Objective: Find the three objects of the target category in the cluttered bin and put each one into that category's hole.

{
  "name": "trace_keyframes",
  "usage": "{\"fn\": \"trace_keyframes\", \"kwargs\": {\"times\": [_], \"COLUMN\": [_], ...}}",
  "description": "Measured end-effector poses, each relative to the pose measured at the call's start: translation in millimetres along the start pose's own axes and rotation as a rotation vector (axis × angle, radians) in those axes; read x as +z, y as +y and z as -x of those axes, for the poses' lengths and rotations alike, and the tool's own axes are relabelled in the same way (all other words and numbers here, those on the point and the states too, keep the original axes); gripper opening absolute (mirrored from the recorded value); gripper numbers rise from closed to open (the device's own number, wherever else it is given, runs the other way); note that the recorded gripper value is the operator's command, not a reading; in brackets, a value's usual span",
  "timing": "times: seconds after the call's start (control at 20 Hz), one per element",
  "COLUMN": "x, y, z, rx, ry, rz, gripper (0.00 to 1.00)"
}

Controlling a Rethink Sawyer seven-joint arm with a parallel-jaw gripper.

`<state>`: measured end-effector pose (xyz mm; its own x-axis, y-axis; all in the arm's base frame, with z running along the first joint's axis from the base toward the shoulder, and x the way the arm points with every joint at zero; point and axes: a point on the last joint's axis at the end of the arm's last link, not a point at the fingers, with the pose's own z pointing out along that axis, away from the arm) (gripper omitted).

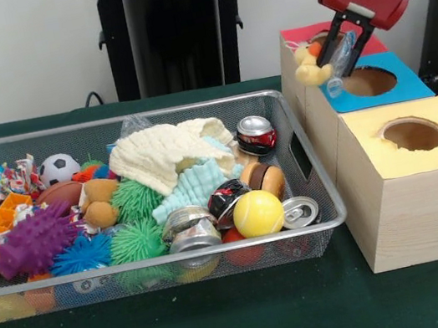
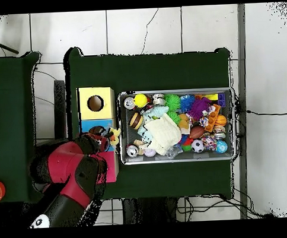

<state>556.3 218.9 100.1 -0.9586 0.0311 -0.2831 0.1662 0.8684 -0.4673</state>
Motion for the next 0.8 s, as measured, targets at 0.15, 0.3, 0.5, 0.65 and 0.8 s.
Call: {"fn": "trace_keyframes", "kwargs": {"times": [0.15,0.3,0.5,0.65,0.8], "x": [2.5,3.3,3.6,3.6,3.6], "y": [-2.6,-3.0,-3.1,-3.1,-3.1], "z": [1.0,3.0,4.5,4.5,4.5], "rx": [0.004,0.005,0.006,0.006,0.006], "ry": [-0.01,-0.024,-0.034,-0.034,-0.034], "rz": [-0.001,0.001,0.002,0.002,0.002], "gripper": [0.0,0.0,0.0,0.0,0.0]}}
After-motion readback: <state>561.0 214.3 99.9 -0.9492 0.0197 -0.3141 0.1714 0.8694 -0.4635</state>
